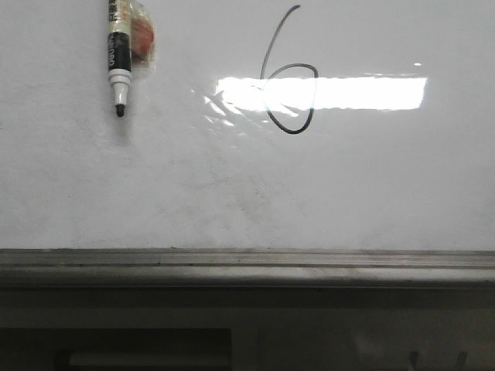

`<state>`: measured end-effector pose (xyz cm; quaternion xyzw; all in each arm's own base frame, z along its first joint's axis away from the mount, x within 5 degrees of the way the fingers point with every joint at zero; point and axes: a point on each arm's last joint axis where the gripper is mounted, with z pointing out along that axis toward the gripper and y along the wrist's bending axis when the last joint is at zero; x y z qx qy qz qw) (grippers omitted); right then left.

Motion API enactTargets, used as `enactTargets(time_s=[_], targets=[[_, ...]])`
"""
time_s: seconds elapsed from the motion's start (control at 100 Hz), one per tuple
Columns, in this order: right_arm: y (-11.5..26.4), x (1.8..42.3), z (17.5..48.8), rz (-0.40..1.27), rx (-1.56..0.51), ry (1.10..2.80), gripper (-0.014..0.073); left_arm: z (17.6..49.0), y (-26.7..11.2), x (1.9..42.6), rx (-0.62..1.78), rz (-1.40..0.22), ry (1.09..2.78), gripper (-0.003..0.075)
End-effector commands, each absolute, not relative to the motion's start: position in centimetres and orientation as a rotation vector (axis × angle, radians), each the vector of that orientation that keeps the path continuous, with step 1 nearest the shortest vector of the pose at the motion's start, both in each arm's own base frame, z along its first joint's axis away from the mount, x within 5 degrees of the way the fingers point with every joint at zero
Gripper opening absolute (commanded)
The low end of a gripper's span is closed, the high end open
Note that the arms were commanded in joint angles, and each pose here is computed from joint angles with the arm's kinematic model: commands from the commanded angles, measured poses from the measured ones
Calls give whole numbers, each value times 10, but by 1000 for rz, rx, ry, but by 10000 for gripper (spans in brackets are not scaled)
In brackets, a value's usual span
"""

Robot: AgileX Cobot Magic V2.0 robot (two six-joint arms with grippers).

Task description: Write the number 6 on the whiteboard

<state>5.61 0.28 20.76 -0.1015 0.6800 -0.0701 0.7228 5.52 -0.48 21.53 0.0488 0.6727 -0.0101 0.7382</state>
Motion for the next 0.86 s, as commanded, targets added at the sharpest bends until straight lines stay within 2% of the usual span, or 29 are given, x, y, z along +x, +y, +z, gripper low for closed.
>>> enactTargets(time_s=[0.0,0.85], targets=[[1,55,206,-190,-208,1453,-45,207,-5,54,95,-35,1422,-20],[1,55,207,-219,-225,1442,-45,207,-5,54,95,-35,1422,-20]])
